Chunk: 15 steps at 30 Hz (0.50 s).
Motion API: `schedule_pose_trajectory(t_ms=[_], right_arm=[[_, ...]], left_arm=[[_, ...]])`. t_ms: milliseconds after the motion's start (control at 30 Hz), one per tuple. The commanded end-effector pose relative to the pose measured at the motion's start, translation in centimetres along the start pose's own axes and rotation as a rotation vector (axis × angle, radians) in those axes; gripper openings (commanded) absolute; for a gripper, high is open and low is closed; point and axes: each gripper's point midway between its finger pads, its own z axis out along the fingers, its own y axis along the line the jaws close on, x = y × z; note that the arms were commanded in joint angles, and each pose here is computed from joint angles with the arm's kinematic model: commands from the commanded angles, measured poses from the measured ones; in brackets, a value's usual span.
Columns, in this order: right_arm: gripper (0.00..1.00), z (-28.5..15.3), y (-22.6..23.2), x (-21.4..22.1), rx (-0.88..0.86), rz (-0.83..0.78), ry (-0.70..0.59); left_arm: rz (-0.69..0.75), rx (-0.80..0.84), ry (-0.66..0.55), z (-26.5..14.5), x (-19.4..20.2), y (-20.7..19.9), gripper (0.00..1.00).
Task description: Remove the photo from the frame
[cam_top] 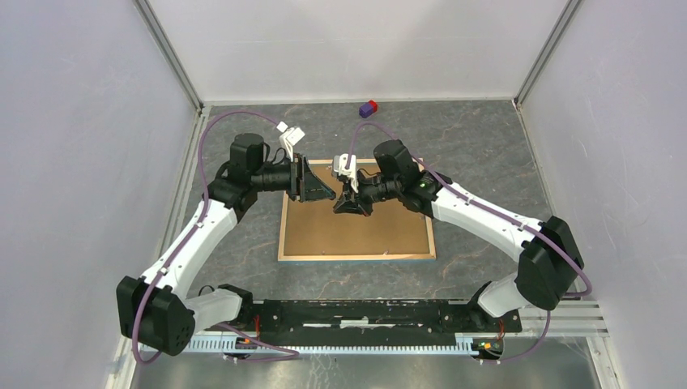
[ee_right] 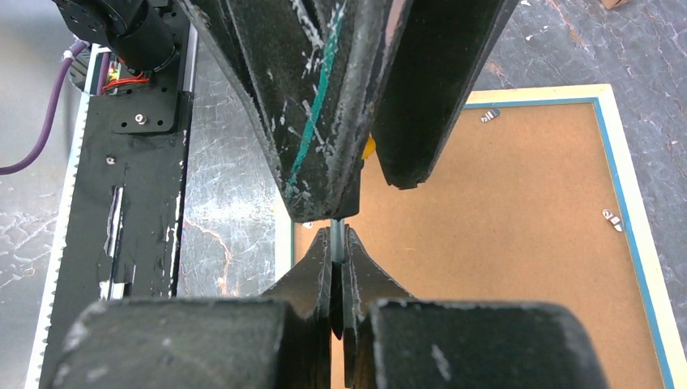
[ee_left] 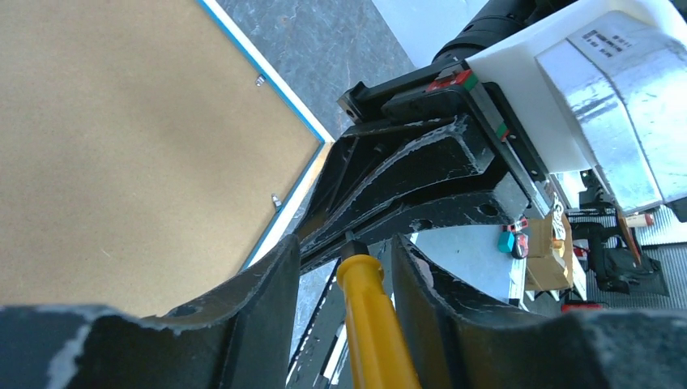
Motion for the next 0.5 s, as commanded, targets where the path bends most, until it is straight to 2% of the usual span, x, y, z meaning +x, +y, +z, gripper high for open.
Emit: schedule_pose_trajectory(t_ms=[0,133,200,267,367,467], right_arm=[[0.00,0.3,0.5,-1.9,-0.023,-0.062,-0.041],[0.00,0.5,0.4,-1.8,-0.027,-0.056,-0.041],[0.00,0.5,0.4,-1.8,-0.030,-0.052,-0.041],[0.00,0.6,0.4,-1.8,-0.032,-0.052,-0.041],[0.00,0.7,0.4,-1.7,-0.035,-0.049,-0.040],[0.00,0.8,0.4,-1.7,-0.037,-0.047,-0.038]], left_arm=[[0.010,0.051,-0.009,0.2,-0.4,-1.0,0.51],[0.003,0.058,0.007,0.4,0.4,-0.9,0.48],[0.005,0.057,0.009,0.4,0.6,-0.9,0.39],[0.006,0.059,0.009,0.4,0.6,-0.9,0.35],[0.006,0.062,0.013,0.4,0.6,-1.0,0.34],[0.009,0.062,0.018,0.6,0.9,-0.9,0.39]])
